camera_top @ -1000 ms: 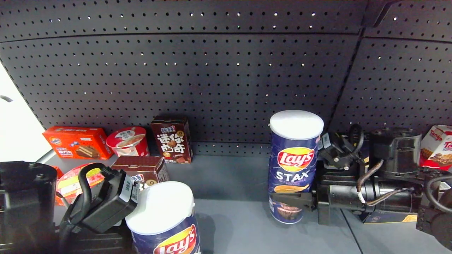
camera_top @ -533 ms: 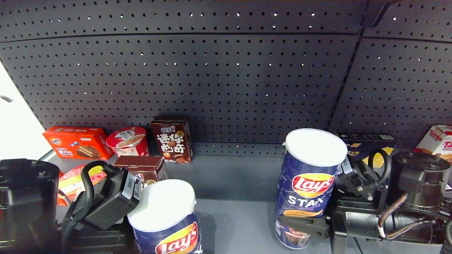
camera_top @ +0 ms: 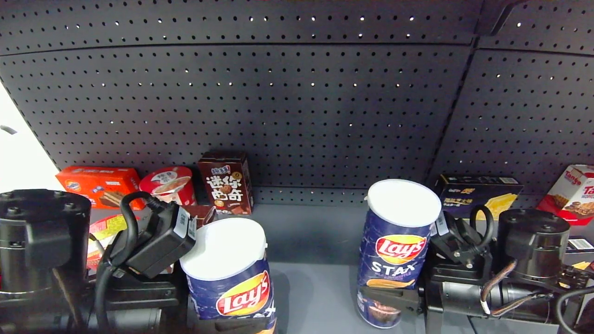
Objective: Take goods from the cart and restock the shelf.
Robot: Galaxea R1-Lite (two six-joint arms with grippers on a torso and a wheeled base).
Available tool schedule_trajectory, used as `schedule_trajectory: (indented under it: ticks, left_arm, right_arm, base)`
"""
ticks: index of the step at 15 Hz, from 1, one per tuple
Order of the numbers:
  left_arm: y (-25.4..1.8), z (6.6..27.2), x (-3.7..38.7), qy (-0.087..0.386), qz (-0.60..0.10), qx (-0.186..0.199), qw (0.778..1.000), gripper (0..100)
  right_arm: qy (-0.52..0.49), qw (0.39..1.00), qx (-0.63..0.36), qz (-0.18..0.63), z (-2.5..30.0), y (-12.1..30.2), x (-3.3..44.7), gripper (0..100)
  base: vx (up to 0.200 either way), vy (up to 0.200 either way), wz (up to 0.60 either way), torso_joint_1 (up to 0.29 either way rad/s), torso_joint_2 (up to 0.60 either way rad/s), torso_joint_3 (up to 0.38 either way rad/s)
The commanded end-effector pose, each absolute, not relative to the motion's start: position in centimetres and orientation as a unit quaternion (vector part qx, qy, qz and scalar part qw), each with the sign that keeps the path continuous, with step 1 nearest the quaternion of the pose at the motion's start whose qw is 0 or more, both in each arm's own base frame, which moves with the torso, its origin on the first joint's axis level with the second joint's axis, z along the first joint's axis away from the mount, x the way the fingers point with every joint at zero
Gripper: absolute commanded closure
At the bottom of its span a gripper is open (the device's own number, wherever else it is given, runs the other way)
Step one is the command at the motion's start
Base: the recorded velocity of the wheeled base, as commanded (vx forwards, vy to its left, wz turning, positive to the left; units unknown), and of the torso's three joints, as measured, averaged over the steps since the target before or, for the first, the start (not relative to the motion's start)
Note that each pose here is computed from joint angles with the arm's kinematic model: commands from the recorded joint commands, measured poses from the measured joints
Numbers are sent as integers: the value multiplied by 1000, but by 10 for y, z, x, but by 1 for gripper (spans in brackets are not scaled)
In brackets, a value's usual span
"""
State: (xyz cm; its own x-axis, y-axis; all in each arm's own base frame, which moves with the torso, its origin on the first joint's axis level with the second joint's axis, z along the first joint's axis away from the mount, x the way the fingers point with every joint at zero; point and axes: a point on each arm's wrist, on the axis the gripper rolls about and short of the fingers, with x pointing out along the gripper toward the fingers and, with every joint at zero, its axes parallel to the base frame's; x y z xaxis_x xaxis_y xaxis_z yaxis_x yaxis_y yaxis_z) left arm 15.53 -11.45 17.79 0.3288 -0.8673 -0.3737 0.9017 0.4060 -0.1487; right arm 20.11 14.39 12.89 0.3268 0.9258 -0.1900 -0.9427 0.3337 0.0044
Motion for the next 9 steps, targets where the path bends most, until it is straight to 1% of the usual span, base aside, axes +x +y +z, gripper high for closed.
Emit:
schedule_trajectory:
  ticks: [1, 9]
  left_arm:
    - [-115, 177, 157, 203, -542, 43, 814, 100]
    - [-113, 177, 158, 204, -539, 41, 816, 100]
  right_arm:
    - [98, 813, -51, 571, 118, 145, 210, 100]
    - [114, 812, -53, 570, 109, 146, 214, 100]
  base:
    - [0, 0, 0, 0, 0, 0]
    - [0, 0, 0, 0, 0, 0]
